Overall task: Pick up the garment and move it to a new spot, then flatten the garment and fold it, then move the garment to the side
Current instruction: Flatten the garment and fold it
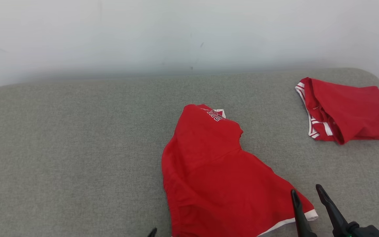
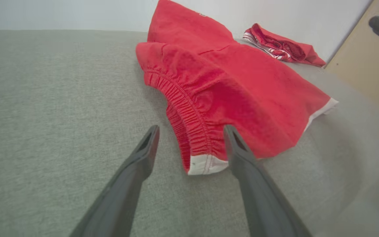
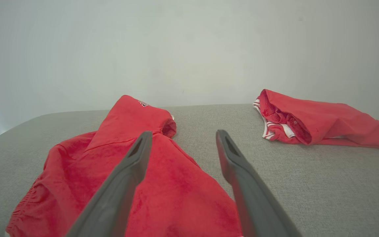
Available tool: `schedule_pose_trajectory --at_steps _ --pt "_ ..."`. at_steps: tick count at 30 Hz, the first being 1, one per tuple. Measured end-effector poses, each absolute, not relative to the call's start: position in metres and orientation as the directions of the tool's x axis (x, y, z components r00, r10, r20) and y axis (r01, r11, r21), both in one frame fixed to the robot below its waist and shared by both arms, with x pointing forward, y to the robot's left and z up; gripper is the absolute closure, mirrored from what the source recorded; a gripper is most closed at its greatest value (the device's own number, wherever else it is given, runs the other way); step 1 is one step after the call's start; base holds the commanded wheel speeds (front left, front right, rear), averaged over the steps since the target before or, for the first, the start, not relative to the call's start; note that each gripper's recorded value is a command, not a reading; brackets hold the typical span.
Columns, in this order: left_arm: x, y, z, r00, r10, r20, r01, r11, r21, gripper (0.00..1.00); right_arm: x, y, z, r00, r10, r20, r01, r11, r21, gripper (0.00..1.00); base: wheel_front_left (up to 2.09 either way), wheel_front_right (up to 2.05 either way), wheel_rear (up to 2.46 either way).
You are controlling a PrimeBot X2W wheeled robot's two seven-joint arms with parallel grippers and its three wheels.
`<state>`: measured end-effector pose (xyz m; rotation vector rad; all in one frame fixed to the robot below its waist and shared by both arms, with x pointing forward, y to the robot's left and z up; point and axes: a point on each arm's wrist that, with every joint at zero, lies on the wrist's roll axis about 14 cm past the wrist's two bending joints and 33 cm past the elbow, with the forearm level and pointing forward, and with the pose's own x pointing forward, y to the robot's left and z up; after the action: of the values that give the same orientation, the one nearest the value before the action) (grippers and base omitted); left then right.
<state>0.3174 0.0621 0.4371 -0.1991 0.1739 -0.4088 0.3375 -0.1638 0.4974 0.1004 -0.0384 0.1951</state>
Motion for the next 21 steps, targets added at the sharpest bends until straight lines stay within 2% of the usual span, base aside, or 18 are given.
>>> schedule_pose_trajectory --at_steps 7,21 --pt "0.293 0.051 0.411 0.835 -0.504 -0.218 0.466 0.860 -0.207 0.00 0.340 -0.171 0.498 0.985 0.167 0.050 -0.171 0.981 0.095 0.00 0.00 0.00 0.00" --pt "0.315 0.030 0.400 0.783 -0.568 -0.254 0.532 0.823 -0.200 0.00 0.338 -0.170 0.493 0.987 0.158 0.037 -0.161 0.980 0.112 0.00 0.00 0.00 0.00"
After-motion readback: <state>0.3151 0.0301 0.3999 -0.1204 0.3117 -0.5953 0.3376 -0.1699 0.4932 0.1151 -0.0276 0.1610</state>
